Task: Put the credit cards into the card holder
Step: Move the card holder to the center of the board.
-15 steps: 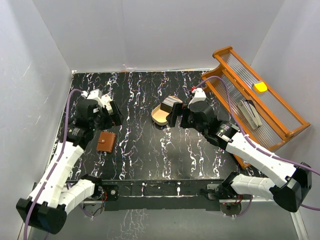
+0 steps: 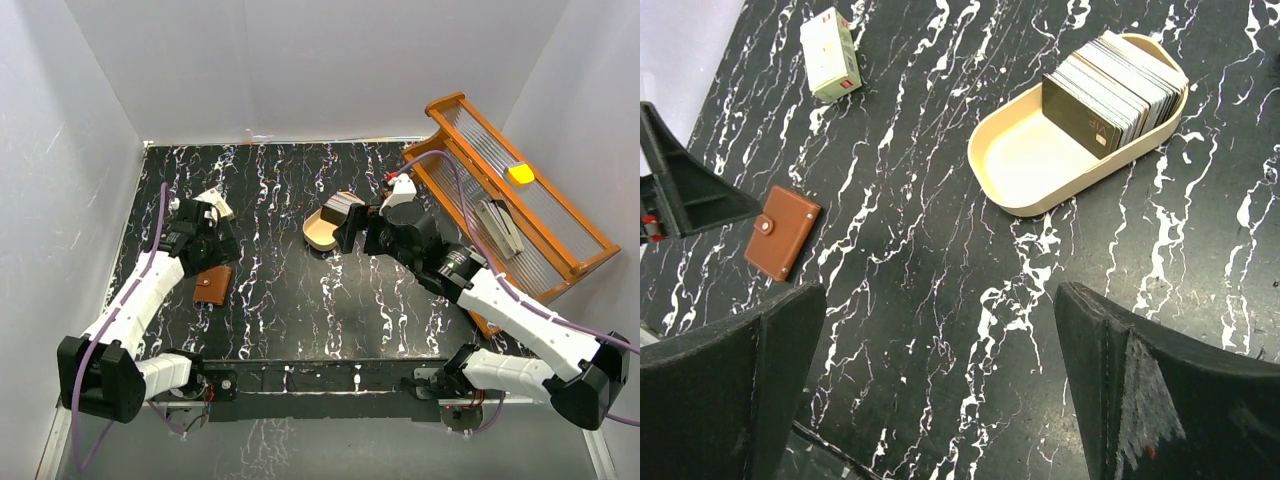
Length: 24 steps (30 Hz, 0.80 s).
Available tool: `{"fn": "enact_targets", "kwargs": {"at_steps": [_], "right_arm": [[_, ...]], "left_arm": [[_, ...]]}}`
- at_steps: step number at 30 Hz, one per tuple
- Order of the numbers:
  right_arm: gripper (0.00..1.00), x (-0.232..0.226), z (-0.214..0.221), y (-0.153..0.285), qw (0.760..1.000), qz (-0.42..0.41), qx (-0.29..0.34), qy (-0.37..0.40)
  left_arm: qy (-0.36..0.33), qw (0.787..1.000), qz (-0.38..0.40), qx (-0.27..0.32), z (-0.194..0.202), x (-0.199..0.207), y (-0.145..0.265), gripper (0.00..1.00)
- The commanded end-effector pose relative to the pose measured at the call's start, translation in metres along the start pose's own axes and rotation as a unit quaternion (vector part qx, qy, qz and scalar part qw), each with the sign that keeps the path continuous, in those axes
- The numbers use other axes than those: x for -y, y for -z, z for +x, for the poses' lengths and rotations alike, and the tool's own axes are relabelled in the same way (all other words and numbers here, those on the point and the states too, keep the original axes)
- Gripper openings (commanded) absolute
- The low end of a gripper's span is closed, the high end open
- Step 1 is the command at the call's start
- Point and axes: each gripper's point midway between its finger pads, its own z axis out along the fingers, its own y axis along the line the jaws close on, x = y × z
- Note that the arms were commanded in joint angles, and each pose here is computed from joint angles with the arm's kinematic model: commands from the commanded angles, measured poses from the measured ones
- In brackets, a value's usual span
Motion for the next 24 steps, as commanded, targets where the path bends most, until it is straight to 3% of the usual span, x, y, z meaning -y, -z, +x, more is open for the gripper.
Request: {"fn": "enact_targets", "kwargs": {"at_steps": [1, 5, 14, 24], "right_arm": [[0.98, -0.012, -0.032, 0.013, 0.998, -0.028, 0.055, -0.002], [0.98, -0.009, -0.033, 0.017, 0.998, -0.024, 0.063, 0.002], [0.98, -0.006, -0.029, 0.020, 0.997, -0.029, 0.067, 0.001], [0.98, -0.003, -0.025, 0.027, 0.997, -0.034, 0.073, 0.003]], "left_arm": [[0.059, 0.998, -0.012, -0.008, 0.003, -0.022, -0.012, 0.88], [0.091, 0.996, 0.014, -0.021, 0.001, -0.029, -0.024, 0.88], [0.116, 0.992, -0.030, -0.039, 0.001, -0.054, -0.051, 0.86], [0.123, 0.987, -0.025, -0.101, 0.009, -0.048, -0.087, 0.84]]}}
